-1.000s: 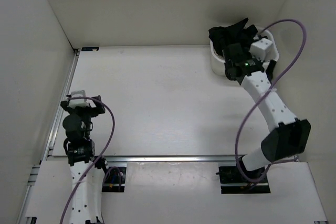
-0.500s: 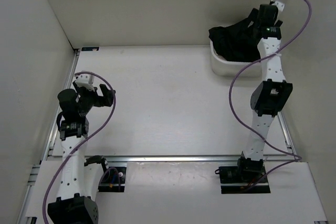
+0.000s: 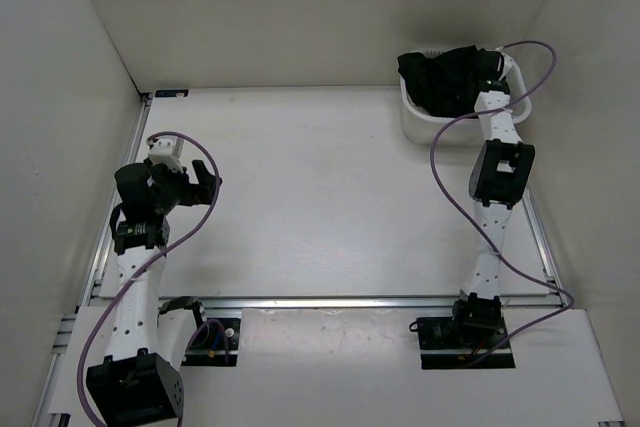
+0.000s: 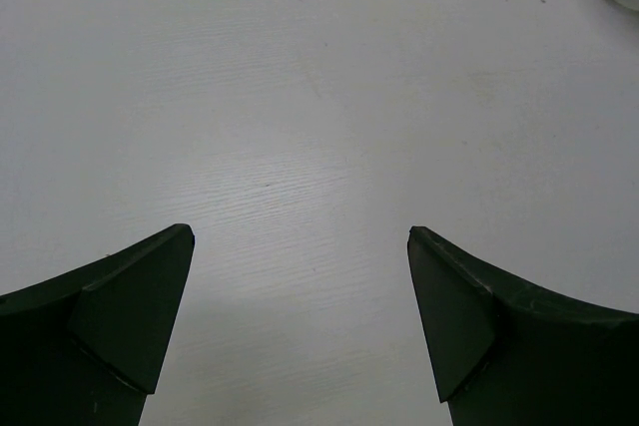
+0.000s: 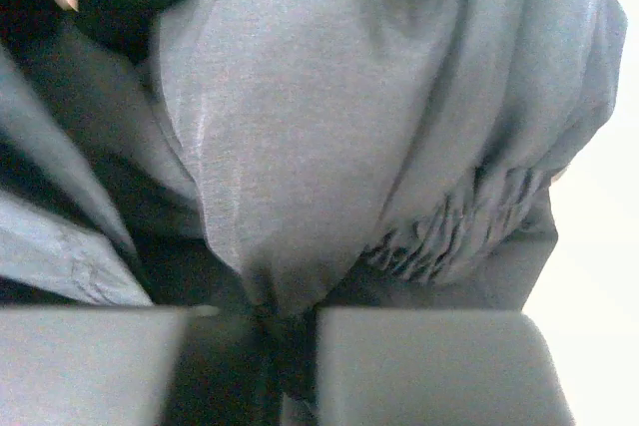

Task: Fold and stack the trousers
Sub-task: Grab the trousers from the pile, then move the trousers to the center of the board

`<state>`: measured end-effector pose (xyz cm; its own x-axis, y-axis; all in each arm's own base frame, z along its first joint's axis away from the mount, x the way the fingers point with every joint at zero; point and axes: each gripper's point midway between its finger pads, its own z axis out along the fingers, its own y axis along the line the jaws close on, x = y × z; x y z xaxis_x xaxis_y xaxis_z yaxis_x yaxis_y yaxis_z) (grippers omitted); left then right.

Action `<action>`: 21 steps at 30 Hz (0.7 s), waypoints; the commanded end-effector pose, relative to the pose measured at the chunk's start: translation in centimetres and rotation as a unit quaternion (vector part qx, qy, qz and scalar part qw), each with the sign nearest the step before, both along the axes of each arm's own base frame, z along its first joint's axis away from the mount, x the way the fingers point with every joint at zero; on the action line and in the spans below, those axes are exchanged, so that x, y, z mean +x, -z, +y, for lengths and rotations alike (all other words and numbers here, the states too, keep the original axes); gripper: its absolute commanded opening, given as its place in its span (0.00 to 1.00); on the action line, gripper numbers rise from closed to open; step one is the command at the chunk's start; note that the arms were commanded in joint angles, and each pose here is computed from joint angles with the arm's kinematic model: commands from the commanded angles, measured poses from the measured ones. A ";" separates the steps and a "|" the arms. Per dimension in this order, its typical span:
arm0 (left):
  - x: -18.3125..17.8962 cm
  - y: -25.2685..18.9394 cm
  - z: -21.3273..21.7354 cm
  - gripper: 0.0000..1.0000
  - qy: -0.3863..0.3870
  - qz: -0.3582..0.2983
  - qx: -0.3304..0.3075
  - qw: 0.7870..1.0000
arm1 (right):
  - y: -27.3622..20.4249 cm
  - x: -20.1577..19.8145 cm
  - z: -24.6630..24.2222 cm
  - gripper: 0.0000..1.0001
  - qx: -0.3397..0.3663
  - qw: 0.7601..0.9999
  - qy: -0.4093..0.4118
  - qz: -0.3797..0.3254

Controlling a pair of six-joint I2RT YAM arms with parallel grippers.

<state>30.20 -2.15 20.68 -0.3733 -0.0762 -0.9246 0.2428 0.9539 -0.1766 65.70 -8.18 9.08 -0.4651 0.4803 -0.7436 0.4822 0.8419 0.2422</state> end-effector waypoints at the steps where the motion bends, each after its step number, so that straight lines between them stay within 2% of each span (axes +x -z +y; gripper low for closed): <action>1: -0.2 -2.0 0.3 1.00 -0.007 -0.021 0.007 1.000 | -10.8 1.1 0.4 0.00 -0.012 0.994 -0.016 -0.111; 2: -0.2 -2.0 0.3 1.00 -0.007 -0.021 0.007 1.000 | -12.1 0.9 1.1 0.00 -0.021 0.992 -0.021 -0.121; 3: -0.2 -2.0 0.3 0.94 -0.007 -0.021 0.007 1.000 | -15.7 0.1 0.7 0.00 -0.038 0.989 -0.016 -0.145; 6: -0.4 -2.5 0.2 0.83 -0.007 -0.031 0.009 0.999 | -24.1 -2.3 2.9 0.00 -0.093 0.975 -0.040 -0.196; 7: -0.6 -3.0 0.2 0.82 -0.007 -0.041 0.011 0.999 | -26.0 -3.3 4.0 0.00 -0.121 0.970 -0.051 -0.203; 9: -0.9 -3.4 0.0 0.82 -0.003 -0.049 0.011 0.999 | -33.3 -6.7 6.7 0.00 -0.134 0.953 -0.068 -0.262; 10: -1.1 -3.9 -0.1 0.85 -0.003 -0.058 0.012 0.998 | -35.4 -8.1 7.7 0.00 -0.142 0.947 -0.079 -0.278; 11: -1.2 -4.2 -0.1 0.90 -0.003 -0.062 0.013 0.998 | -40.4 -11.0 8.7 0.00 -0.146 0.931 -0.084 -0.325; 14: -1.9 -5.4 -0.2 0.98 -0.003 -0.086 0.018 0.996 | -49.5 -17.7 15.3 0.00 -0.166 0.877 -0.143 -0.427; 15: -2.1 -5.2 -0.3 1.00 -0.003 -0.087 0.018 0.996 | -52.2 -20.4 20.0 0.00 -0.155 0.850 -0.179 -0.471; 16: -2.4 -5.8 -0.4 1.00 -0.003 -0.099 0.021 0.995 | -55.1 -23.5 21.7 0.00 -0.172 0.822 -0.198 -0.505; 17: -2.6 -6.1 -0.2 1.00 -0.009 -0.104 0.024 0.994 | -56.4 -25.3 24.0 0.00 -0.167 0.804 -0.219 -0.527; 18: -2.7 -6.3 0.0 1.00 -0.015 -0.109 0.026 0.994 | -58.5 -28.5 28.7 0.00 -0.135 0.768 -0.260 -0.569; 20: -3.0 -6.9 0.1 1.00 -0.019 -0.120 0.030 0.992 | -60.6 -33.3 33.5 0.00 -0.086 0.723 -0.311 -0.611; 21: -3.0 -7.5 0.3 1.00 -0.025 -0.126 0.032 0.991 | -60.8 -33.9 35.2 0.00 -0.070 0.712 -0.318 -0.622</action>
<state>27.46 -2.33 26.18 -0.1750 -0.0358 -0.9839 0.2473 0.9657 -0.0791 34.28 24.75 66.54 0.3809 0.3005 -0.8744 -0.4830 0.8711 0.0890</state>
